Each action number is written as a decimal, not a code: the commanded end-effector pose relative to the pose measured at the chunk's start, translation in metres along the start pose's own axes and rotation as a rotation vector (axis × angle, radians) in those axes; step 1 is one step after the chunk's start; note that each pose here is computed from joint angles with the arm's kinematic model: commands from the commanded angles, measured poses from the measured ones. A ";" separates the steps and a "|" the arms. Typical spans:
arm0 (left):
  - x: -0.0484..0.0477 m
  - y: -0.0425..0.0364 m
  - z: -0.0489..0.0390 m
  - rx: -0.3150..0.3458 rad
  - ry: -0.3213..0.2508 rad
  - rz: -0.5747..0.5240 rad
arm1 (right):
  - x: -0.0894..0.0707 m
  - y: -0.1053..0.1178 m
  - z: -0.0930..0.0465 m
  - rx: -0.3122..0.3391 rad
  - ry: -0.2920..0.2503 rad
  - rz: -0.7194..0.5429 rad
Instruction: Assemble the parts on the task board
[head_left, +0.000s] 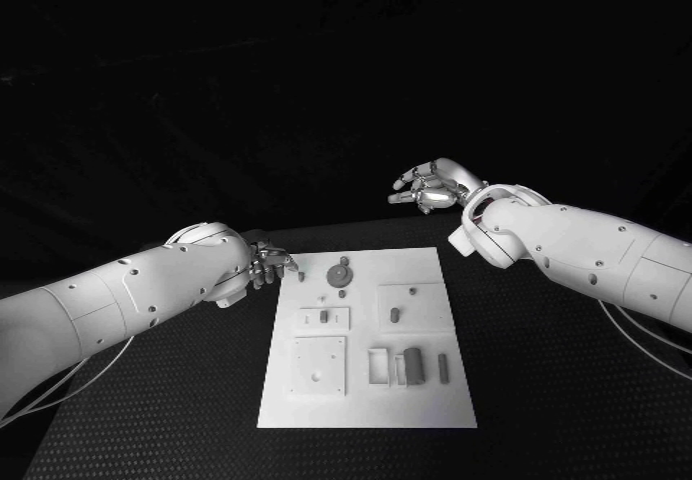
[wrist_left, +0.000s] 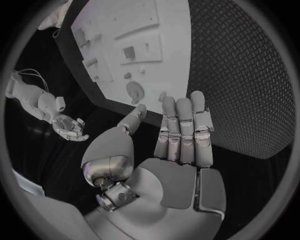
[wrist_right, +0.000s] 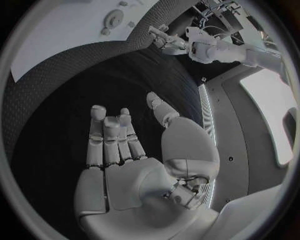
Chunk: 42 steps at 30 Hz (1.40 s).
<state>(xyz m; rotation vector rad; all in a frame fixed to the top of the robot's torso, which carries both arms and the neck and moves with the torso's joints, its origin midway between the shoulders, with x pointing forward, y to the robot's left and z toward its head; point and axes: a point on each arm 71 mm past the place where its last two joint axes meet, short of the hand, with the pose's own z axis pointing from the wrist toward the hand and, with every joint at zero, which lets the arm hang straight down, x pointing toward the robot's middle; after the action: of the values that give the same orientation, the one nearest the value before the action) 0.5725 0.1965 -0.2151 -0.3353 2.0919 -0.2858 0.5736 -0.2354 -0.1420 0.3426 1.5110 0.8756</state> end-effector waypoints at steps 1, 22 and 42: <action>-0.0028 -0.0031 0.0057 0.035 0.013 -0.034 | 0.002 0.001 0.001 -0.005 0.011 0.004; 0.0049 -0.0112 0.0367 0.068 -0.001 0.053 | 0.009 0.006 0.005 -0.012 0.024 0.009; 0.0106 -0.0086 0.0412 0.064 0.009 0.080 | 0.015 0.012 0.007 -0.024 0.028 0.013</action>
<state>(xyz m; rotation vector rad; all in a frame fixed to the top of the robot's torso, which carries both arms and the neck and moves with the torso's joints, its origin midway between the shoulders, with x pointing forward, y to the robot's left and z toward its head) 0.6047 0.1870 -0.2404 -0.2465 2.0760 -0.2838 0.5750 -0.2178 -0.1440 0.3321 1.5193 0.9007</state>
